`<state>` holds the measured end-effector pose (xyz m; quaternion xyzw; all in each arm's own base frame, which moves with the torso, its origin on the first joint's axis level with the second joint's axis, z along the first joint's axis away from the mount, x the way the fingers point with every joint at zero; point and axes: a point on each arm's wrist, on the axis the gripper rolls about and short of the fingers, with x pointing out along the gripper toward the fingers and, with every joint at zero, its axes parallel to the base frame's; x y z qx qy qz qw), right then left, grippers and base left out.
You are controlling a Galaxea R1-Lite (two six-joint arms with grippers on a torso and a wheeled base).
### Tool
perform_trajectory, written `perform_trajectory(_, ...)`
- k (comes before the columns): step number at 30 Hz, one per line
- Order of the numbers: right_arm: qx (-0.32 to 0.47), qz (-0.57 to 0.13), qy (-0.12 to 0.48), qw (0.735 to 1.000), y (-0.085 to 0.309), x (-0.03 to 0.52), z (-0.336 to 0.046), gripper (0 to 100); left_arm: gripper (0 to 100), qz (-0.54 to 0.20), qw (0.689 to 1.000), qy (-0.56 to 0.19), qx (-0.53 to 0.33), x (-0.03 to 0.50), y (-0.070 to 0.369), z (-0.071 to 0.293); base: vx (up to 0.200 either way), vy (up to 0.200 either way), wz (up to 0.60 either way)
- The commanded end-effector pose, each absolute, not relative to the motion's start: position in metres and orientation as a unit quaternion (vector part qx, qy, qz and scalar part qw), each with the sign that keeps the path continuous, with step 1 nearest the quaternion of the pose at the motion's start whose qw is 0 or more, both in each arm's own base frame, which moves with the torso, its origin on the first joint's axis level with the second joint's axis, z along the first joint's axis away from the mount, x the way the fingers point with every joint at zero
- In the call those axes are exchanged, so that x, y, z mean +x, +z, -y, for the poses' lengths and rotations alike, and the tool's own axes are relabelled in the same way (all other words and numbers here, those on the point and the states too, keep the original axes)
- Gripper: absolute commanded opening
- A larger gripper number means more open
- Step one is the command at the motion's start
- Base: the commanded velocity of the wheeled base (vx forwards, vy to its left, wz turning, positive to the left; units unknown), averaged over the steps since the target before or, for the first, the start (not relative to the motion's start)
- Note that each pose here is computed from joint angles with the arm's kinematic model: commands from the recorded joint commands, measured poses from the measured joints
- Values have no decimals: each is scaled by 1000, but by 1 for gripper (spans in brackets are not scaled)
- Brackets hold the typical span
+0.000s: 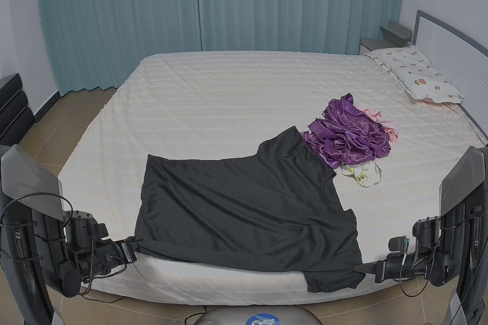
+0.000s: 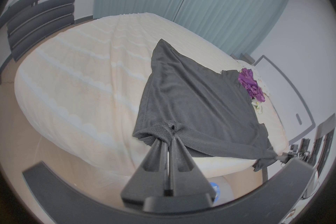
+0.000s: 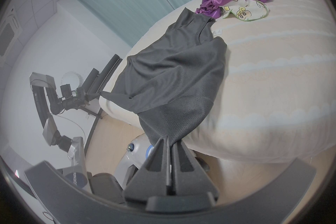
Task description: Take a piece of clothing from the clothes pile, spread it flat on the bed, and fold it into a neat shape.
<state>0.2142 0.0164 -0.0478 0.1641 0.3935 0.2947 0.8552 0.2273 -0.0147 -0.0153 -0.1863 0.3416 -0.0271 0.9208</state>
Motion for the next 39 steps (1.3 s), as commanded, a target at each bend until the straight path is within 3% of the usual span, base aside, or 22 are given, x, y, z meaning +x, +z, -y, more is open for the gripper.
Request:
perform_trajectory(1, 172, -394, 283, 858, -46, 209, -8, 0, 0, -352, 920, -21, -169, 221, -17, 14, 0, 0, 0)
perform_trajectory(39, 152, -453, 294, 828, -43, 191, -9, 0, 0, -421, 904, 10, -68, 201, -20, 10, 0, 0, 0)
